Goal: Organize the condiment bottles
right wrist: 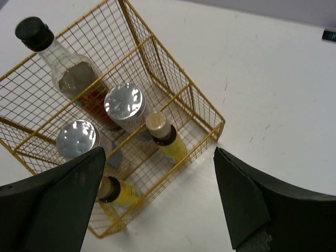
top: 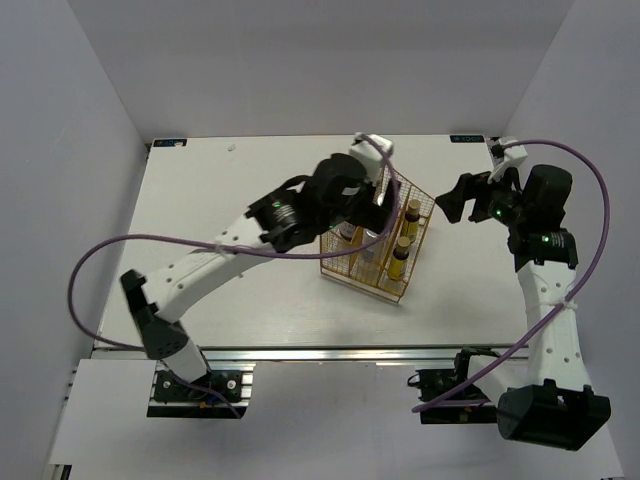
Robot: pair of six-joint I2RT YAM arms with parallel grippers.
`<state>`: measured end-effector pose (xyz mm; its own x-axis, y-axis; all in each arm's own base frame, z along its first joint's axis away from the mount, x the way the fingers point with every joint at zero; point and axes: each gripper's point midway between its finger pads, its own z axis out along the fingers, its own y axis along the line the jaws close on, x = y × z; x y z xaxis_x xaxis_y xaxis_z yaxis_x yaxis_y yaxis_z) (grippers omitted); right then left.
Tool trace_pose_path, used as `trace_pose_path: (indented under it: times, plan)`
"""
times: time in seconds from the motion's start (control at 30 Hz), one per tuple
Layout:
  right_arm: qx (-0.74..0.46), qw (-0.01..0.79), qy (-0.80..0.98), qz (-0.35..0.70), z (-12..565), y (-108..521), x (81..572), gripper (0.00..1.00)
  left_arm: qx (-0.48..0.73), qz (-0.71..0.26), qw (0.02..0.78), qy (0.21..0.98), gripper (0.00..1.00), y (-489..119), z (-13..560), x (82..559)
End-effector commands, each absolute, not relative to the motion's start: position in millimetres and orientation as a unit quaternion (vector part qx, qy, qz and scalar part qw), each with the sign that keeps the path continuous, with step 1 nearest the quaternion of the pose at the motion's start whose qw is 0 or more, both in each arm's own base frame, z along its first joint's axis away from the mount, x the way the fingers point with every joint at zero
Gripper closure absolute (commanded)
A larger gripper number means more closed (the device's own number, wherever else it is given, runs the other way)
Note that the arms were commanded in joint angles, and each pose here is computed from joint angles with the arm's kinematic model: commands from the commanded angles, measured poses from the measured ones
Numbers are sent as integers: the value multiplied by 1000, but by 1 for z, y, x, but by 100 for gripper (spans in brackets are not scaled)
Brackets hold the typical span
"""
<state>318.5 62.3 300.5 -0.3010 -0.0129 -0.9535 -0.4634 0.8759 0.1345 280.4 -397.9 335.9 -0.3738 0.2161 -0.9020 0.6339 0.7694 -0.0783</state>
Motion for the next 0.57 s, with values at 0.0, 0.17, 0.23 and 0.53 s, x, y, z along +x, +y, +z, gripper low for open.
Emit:
trace_pose_path:
  times: [0.0, 0.17, 0.23, 0.53]
  plan:
    - [-145, 545, 804, 190, 316, 57, 318, 11, 173, -239, 544, 785, 2, -347, 384, 283]
    - [-116, 518, 837, 133, 320, 34, 321, 11, 109, -257, 572, 771, 2, -288, 400, 283]
    - [-120, 522, 834, 129, 324, 34, 319, 11, 96, -249, 565, 780, 2, -275, 388, 287]
    - [-102, 513, 829, 199, 333, 54, 313, 11, 72, -249, 561, 786, 2, -253, 368, 279]
